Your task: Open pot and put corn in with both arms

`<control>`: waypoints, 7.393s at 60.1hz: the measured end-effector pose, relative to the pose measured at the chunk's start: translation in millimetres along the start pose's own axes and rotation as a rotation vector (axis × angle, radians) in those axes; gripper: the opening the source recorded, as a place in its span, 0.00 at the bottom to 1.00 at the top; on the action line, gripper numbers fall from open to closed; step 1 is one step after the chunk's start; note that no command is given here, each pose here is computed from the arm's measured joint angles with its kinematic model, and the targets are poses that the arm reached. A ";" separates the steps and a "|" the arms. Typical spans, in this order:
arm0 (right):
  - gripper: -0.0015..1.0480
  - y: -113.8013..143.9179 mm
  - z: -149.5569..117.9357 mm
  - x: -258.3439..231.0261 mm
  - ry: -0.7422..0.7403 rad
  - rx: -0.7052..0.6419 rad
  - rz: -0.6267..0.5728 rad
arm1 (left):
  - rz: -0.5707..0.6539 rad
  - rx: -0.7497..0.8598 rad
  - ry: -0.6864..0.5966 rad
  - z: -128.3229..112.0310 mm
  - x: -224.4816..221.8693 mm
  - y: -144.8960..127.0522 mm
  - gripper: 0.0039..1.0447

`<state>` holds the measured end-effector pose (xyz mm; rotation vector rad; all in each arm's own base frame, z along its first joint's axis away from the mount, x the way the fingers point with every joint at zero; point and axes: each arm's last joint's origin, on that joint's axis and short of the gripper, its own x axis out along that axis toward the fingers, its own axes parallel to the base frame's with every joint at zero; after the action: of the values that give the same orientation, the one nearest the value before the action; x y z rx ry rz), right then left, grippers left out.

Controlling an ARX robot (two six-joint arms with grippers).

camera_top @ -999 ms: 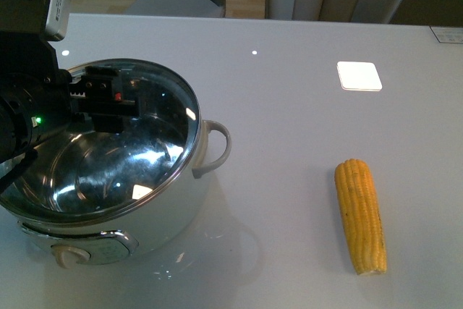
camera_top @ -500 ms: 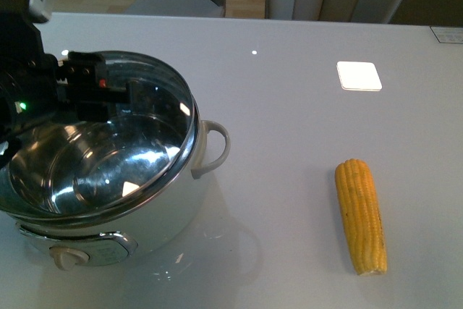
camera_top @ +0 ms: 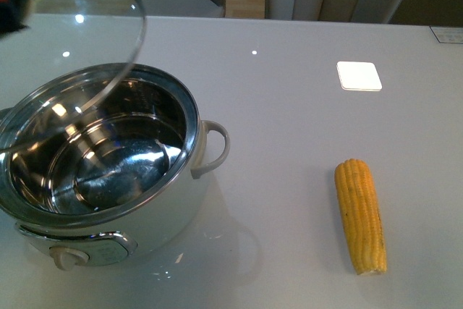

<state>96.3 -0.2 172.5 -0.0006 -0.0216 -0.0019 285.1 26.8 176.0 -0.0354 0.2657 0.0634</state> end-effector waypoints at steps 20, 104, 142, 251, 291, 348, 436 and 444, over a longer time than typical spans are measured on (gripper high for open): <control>0.92 0.0 0.0 0.0 0.000 0.000 0.000 | 0.256 0.021 -0.003 -32.6 -8.3 118.4 0.40; 0.92 0.0 0.0 0.0 0.000 0.000 0.000 | 0.226 -0.030 0.169 -186.4 128.7 157.4 0.40; 0.92 0.0 0.0 0.0 0.000 0.000 0.000 | 0.229 -0.024 0.157 -174.9 114.5 146.1 0.90; 0.92 0.0 0.1 -0.1 -0.001 0.000 0.000 | -0.062 0.025 -0.265 -49.1 -143.7 -15.1 0.03; 0.92 0.0 0.1 -0.1 -0.001 0.000 0.000 | -0.062 0.025 -0.278 -51.0 -165.1 -14.8 0.03; 0.92 0.0 0.1 -0.1 -0.001 0.000 0.000 | -0.062 0.025 -0.273 -58.4 -180.1 -13.6 0.60; 0.92 76.9 -141.6 154.0 1.064 -0.009 0.043 | -0.062 0.027 -0.273 -58.5 -180.1 -13.6 0.94; 0.92 82.2 -158.4 162.9 1.102 -0.026 0.043 | -0.062 0.027 -0.273 -58.5 -180.1 -13.6 0.94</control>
<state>262.7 81.6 17.6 -0.0260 1.0802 0.0402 97.3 0.2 167.4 -0.0078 -0.0074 0.0026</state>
